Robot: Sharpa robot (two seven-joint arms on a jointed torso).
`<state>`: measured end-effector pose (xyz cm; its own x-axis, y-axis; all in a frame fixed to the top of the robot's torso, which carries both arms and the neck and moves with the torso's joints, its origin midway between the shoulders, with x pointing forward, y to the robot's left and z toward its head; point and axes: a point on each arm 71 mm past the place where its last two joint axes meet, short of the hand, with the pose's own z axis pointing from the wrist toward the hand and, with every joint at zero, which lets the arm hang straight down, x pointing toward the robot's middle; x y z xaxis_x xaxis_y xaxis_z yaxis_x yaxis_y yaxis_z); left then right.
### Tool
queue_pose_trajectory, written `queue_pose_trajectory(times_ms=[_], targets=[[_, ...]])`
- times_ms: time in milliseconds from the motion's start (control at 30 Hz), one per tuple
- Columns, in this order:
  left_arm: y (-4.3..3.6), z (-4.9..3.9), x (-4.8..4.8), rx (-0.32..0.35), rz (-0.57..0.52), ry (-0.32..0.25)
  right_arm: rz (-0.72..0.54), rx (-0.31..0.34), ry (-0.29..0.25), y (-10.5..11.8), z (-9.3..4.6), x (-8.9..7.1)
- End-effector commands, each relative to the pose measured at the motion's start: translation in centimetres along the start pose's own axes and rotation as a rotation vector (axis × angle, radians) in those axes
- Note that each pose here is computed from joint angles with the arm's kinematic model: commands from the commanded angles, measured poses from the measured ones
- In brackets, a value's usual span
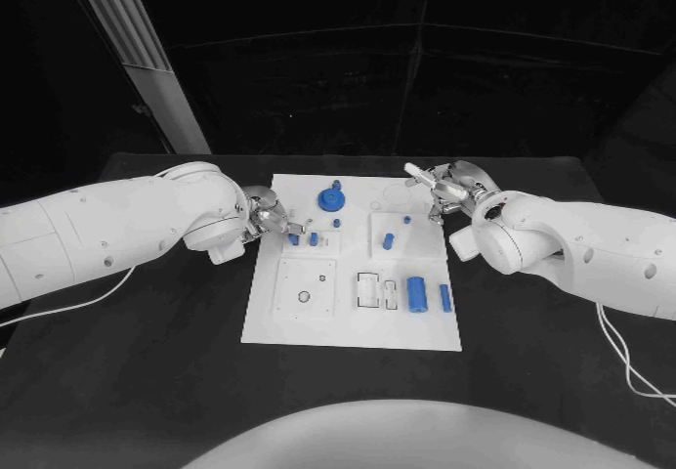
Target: Assemble the parts on the task board
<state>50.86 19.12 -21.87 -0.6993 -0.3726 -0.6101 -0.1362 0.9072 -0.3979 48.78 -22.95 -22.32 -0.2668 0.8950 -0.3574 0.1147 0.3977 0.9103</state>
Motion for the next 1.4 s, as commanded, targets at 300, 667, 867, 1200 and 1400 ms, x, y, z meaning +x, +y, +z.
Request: queue_pose_trajectory(times_ms=[300,667,867,1200,1400], targets=[[-0.11,-0.01,0.04,0.016,0.008,0.015,-0.002,-0.011,-0.007,0.16,0.03,-0.08],[-0.11,0.01,0.05,0.014,0.010,0.017,-0.002,-0.011,-0.007,0.17,0.03,-0.06],[-0.16,0.04,0.06,0.012,0.010,0.017,-0.002,-0.012,-0.007,0.18,0.03,-0.05],[-0.01,0.04,0.05,-0.009,0.009,0.014,-0.002,-0.013,-0.006,0.19,0.03,-0.03],[0.12,0.03,0.07,-0.023,0.010,0.017,-0.002,-0.013,-0.006,0.19,0.02,-0.03]])
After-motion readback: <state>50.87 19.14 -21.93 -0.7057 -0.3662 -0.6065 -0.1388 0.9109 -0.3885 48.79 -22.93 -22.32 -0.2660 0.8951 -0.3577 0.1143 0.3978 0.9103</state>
